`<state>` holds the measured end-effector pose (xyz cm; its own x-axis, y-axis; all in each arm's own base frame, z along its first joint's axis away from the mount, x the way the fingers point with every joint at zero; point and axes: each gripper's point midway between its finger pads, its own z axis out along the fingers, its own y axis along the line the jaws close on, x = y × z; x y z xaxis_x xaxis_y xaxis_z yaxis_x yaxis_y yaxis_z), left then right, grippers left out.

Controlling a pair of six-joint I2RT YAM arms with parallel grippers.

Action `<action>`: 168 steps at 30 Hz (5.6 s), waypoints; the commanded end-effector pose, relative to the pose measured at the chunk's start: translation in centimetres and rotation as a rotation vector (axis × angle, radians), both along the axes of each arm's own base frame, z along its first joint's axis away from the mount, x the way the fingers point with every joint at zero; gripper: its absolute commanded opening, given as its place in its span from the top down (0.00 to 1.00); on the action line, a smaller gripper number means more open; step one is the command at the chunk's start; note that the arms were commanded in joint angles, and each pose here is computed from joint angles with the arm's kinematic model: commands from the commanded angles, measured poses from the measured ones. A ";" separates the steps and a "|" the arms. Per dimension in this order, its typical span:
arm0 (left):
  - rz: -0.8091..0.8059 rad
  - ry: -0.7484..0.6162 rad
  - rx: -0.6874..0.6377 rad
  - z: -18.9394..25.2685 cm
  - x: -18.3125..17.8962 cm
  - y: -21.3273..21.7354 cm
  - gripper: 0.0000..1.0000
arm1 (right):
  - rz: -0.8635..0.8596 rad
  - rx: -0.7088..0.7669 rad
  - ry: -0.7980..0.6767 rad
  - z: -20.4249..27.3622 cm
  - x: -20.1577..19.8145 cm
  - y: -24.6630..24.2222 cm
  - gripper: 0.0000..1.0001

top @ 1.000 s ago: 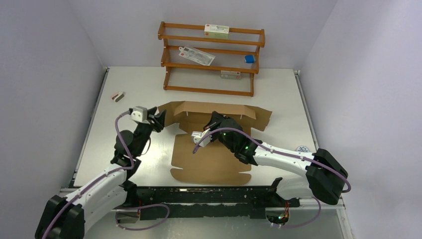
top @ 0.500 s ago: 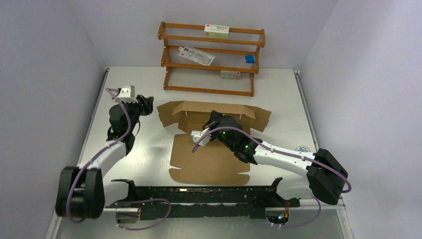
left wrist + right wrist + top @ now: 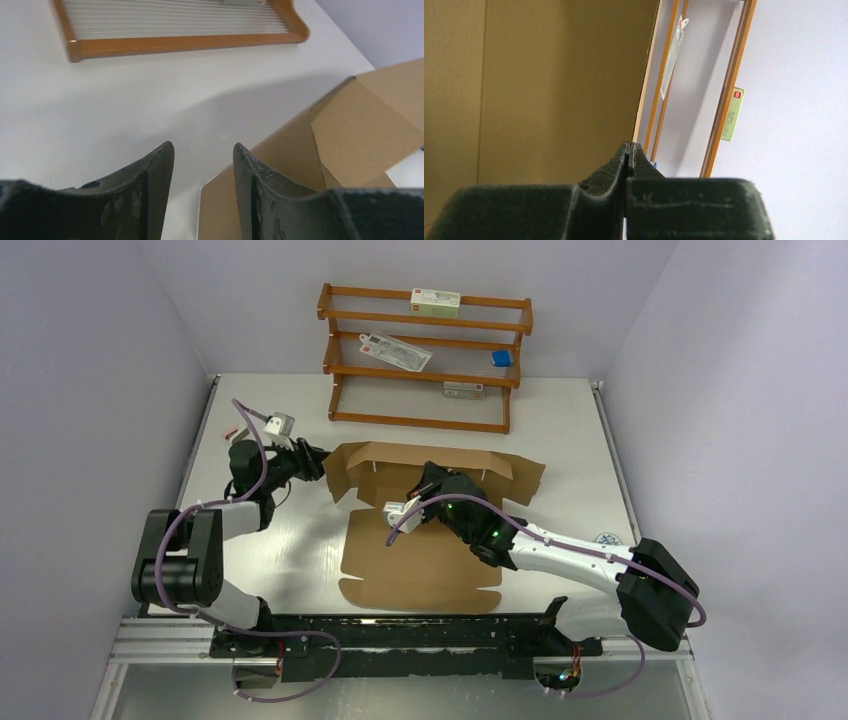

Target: Fold the paper box

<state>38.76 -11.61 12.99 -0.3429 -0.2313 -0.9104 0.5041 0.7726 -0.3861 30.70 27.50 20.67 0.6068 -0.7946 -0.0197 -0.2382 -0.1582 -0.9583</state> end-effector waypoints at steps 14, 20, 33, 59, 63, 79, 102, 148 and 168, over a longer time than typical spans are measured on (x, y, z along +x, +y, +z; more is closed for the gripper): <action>-0.301 -0.102 -0.049 2.3 -4.7 -5.5 0.53 | 0.023 -0.061 0.015 -0.7 -0.1 0.5 0.99; -0.255 -0.006 -0.080 1.6 -4.8 -5.5 0.59 | 0.051 -0.081 0.027 -1.0 -0.4 0.9 1.00; -0.115 0.150 -0.105 0.1 -6.1 -6.6 0.66 | 0.045 -0.119 0.029 -2.5 -1.0 0.4 1.00; -0.064 0.169 -0.121 -1.4 -14.3 -6.3 0.54 | 0.004 -0.106 0.019 -2.8 -1.4 -0.5 1.00; -0.047 0.178 -0.133 -1.3 -14.5 -6.1 0.51 | -0.024 -0.084 0.021 -2.6 -0.8 -0.3 1.00; 0.071 0.152 -0.100 2.0 -4.5 -7.7 0.50 | -0.251 0.079 0.002 0.6 5.4 -0.2 1.00; -0.041 0.063 -0.129 2.0 -2.4 -10.1 0.51 | -0.250 0.108 -0.084 0.8 5.1 -3.9 1.00; 0.310 0.322 0.104 -2.4 -6.0 -3.7 0.43 | -0.063 0.393 0.740 0.7 5.5 -1.6 0.23; 0.262 0.560 0.058 -5.1 -7.2 -4.1 0.33 | -0.526 1.163 0.890 -1.8 4.4 -6.0 0.01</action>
